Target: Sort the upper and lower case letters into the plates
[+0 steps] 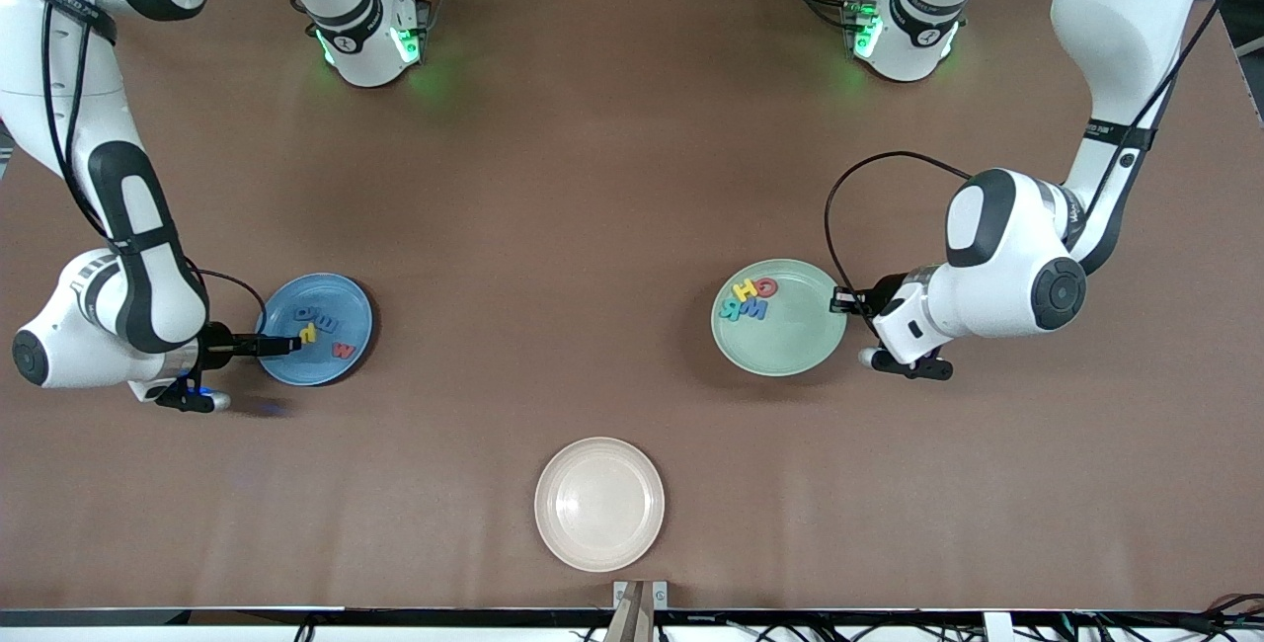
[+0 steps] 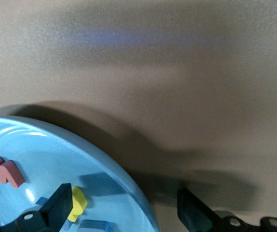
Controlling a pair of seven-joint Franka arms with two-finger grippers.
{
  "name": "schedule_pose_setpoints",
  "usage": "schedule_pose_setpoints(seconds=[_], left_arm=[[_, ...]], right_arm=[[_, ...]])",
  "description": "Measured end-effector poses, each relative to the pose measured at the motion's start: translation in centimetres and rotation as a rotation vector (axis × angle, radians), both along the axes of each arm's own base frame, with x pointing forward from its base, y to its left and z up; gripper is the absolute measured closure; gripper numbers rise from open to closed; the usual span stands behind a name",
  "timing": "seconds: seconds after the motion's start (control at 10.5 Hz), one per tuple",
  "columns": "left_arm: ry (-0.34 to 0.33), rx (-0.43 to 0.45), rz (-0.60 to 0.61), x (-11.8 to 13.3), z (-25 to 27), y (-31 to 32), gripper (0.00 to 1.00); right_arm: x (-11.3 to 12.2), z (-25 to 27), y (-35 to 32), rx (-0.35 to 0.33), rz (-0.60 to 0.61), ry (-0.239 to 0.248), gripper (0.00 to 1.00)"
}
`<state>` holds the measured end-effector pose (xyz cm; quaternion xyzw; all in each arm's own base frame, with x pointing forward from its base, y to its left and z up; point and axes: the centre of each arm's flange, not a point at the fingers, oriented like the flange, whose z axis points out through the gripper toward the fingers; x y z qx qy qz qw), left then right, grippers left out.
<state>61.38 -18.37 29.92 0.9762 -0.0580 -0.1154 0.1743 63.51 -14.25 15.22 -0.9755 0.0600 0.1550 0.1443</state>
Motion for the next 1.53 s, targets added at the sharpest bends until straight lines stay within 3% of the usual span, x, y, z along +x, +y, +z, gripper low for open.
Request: schedule_pose_setpoints(seconds=[0.29, 0.57, 0.86, 1.14, 1.53], left_arm=[[-0.016, -0.002, -0.003, 0.1, 0.8, -0.3, 0.43], [-0.056, 0.007, -0.003, 0.3, 3.0, 0.0, 0.0], [-0.123, 0.058, -0.037, 0.7, 6.3, 0.4, 0.0], [-0.182, 0.174, -0.104, 1.0, 12.8, 1.5, 0.0], [-0.291, 0.226, -0.048, -0.7, 25.0, 2.2, 0.0]], right_arm=[[0.5, 2.0, -0.1, -0.001, 0.002, -0.018, 0.0], [1.4, 6.9, -0.6, -0.034, 0.022, -0.082, 0.0], [2.8, 14.7, 1.3, -0.113, 0.11, -0.186, 0.0], [3.0, 22.0, 3.6, -0.179, 0.169, -0.277, 0.0], [2.2, 25.2, 12.8, -0.312, 0.133, -0.261, 0.0]])
